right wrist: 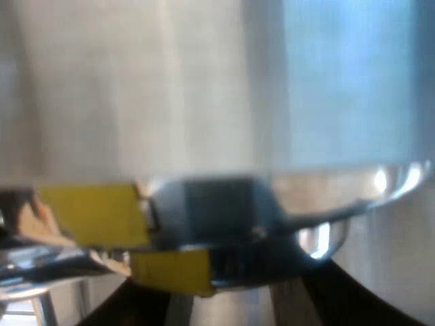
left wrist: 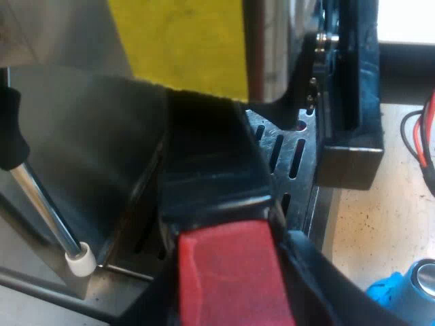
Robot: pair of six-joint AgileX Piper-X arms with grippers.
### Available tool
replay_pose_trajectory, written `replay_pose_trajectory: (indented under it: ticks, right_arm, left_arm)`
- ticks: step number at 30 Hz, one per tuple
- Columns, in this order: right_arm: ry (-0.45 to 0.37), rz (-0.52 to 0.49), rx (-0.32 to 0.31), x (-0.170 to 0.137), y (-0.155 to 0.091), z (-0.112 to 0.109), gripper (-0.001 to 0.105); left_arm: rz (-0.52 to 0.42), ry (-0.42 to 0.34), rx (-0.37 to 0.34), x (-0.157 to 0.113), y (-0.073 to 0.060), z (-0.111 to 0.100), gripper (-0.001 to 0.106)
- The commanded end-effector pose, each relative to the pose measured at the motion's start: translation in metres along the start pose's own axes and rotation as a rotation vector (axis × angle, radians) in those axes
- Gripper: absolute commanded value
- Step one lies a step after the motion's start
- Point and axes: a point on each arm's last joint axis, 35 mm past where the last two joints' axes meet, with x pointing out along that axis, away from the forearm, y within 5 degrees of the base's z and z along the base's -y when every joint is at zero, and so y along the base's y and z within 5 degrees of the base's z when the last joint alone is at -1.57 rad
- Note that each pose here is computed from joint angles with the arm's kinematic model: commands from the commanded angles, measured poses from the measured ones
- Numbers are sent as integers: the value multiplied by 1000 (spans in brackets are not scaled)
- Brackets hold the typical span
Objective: Put the handle in the coffee machine
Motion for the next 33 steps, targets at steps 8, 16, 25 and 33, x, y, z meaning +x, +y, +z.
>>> replay_pose_trajectory:
  ticks: [8, 16, 25, 33]
  right_arm:
    - [-89, -25, 73, 7, -4, 26, 30]
    - [-156, -79, 69, 6, -9, 36, 30]
    - [-158, -79, 70, 6, -9, 37, 30]
    - [-158, -79, 70, 6, -9, 37, 30]
  left_arm:
    - [-155, -258, 53, -3, -15, 12, 0]
    - [-155, -258, 53, -3, -15, 12, 0]
    - [-134, -216, 54, -2, -14, 11, 65]
    - [-109, -167, 57, -2, -14, 9, 74]
